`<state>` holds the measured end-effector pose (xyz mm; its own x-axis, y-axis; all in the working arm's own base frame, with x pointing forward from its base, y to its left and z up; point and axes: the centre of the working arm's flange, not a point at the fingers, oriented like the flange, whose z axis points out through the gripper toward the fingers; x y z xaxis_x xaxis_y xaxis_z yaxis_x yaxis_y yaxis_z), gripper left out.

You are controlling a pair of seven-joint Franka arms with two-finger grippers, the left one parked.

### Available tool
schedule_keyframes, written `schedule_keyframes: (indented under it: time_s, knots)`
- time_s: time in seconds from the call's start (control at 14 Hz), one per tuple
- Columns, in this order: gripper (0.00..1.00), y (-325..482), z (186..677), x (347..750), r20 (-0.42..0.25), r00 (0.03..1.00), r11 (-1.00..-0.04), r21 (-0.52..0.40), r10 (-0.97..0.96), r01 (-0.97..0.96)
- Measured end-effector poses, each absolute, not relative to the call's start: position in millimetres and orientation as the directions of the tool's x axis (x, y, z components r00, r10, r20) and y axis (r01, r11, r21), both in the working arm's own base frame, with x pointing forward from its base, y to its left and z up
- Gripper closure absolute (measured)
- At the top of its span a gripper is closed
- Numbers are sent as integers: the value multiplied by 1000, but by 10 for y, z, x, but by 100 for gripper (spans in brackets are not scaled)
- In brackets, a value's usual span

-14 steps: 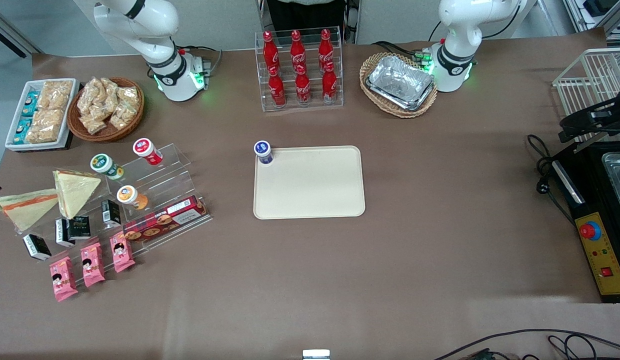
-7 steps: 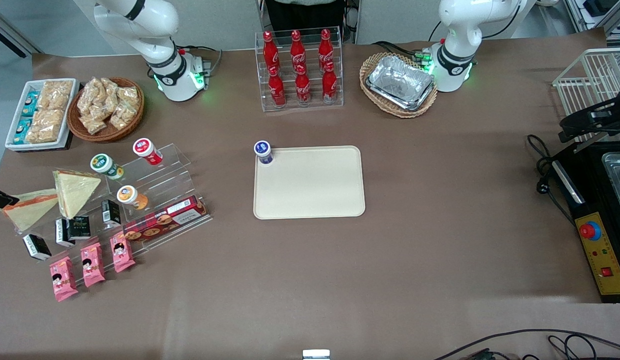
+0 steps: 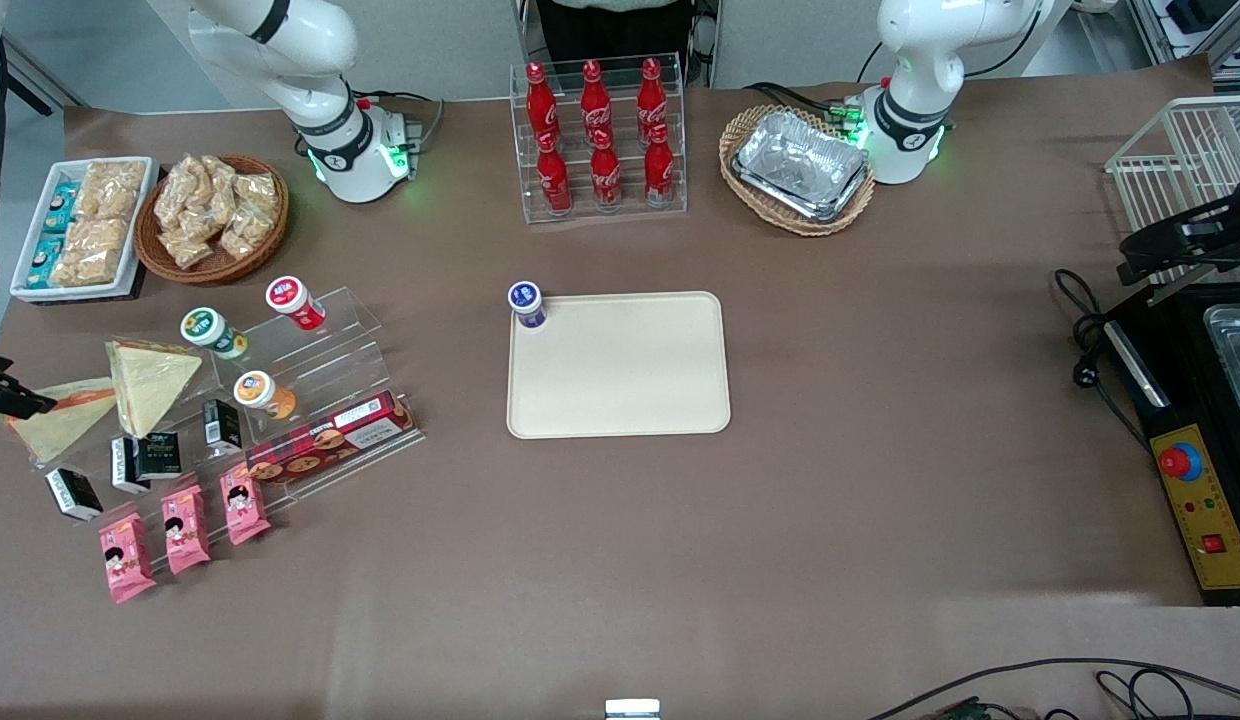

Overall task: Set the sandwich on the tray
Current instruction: 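Lower the right gripper and grasp the wrapped carrot sandwich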

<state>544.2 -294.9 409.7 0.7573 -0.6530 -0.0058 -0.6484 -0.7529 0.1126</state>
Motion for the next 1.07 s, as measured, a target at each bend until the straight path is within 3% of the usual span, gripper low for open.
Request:
schedule_keyframes:
  time_s: [1.07]
  knots:
    - [0,-3128,3740,5448,31,781,-773,124,-623,-622]
